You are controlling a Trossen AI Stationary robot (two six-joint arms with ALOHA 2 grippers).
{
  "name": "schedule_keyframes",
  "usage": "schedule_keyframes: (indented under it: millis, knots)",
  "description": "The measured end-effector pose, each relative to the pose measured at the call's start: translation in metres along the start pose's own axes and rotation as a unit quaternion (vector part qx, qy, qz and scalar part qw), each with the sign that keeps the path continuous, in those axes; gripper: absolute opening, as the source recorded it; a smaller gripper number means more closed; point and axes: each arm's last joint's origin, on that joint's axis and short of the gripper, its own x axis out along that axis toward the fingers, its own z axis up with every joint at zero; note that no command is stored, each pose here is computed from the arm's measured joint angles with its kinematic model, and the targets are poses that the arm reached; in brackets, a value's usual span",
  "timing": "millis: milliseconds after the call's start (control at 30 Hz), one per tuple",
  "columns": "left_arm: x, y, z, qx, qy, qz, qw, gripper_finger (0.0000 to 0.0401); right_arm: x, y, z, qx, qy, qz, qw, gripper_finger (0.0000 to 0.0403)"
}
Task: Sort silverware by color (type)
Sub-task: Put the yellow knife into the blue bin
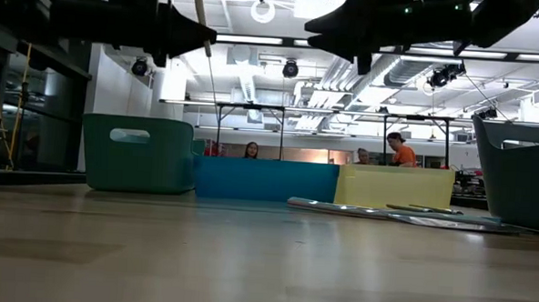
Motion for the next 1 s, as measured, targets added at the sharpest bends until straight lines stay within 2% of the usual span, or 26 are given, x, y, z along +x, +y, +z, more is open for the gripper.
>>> schedule_keyframes:
  millis: [500, 633, 1000]
  knots:
    - [0.0003, 0.0022, 0.0007, -0.001, -0.004, 0.006, 1.0, 0.0048, 0.0, 0.0004, 0.0016, 0.003, -0.007, 0.001, 1.0, 0.0149]
    - [0.0002, 0.0023, 0.0025, 0.003, -0.013, 0.006, 1.0, 0.0048, 0.0, 0.0002, 0.0003, 0.024, -0.001, 0.0, 1.0, 0.0149]
    - [0.0002, 0.0016, 0.003, 0.002, -0.016, -0.006, 1.0, 0.0048, 0.0, 0.0002, 0.0006, 0.019, -0.003, 0.0, 1.0, 0.0149]
